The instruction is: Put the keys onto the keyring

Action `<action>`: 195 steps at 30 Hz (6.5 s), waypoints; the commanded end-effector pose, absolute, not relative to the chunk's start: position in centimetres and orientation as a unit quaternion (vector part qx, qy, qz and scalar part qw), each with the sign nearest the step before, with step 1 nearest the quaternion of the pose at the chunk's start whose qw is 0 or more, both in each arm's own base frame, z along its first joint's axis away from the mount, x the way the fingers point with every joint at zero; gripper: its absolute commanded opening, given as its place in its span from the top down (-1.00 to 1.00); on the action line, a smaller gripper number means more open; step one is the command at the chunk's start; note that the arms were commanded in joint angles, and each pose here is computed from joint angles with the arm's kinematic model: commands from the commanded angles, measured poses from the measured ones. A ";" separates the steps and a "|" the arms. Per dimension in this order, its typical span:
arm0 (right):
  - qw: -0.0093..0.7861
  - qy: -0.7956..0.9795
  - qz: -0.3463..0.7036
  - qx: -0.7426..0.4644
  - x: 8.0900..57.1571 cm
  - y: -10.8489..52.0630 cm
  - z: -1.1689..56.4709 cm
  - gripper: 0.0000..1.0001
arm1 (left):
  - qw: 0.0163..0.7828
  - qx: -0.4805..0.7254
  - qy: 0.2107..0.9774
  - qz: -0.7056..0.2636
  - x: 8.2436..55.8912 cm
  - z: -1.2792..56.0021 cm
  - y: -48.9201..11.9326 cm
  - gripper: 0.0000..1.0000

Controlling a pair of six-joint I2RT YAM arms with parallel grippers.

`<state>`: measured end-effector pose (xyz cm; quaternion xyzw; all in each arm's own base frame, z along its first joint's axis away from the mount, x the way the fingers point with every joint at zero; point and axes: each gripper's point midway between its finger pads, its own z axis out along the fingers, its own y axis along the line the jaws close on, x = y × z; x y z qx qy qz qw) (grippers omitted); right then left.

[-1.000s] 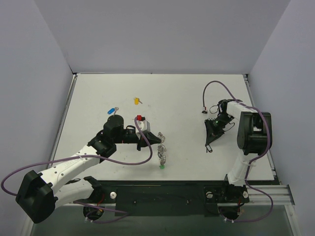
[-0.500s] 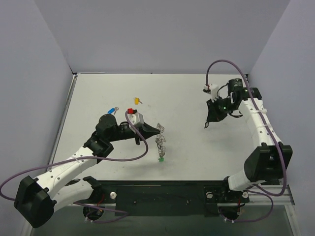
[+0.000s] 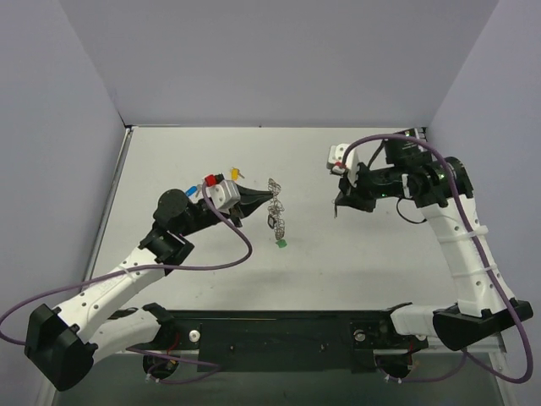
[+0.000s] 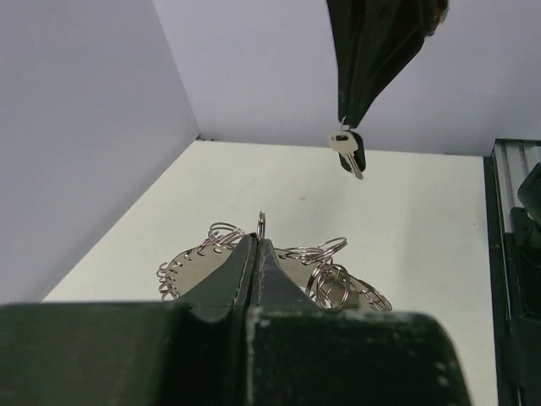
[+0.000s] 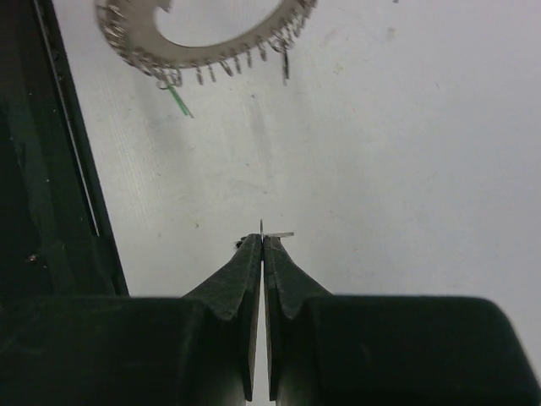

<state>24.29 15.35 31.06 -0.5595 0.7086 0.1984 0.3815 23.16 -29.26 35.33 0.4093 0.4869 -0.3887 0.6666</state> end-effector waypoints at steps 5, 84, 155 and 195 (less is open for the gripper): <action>0.469 0.625 0.146 -0.606 23.9 21.1 31.3 1.00 | 0.723 0.415 0.438 -0.338 22.7 34.6 -28.5 1.00; 0.540 0.431 0.098 -0.716 21.3 27.4 26.7 1.00 | 0.717 0.501 0.407 -0.264 21.1 29.1 -30.6 1.00; 0.546 0.460 0.120 -0.690 21.2 27.9 27.1 1.00 | 0.722 0.500 0.406 -0.254 21.0 29.2 -30.5 1.00; 0.545 0.466 0.110 -0.688 21.6 27.8 26.7 1.00 | 0.721 0.501 0.404 -0.258 20.9 29.2 -30.6 1.00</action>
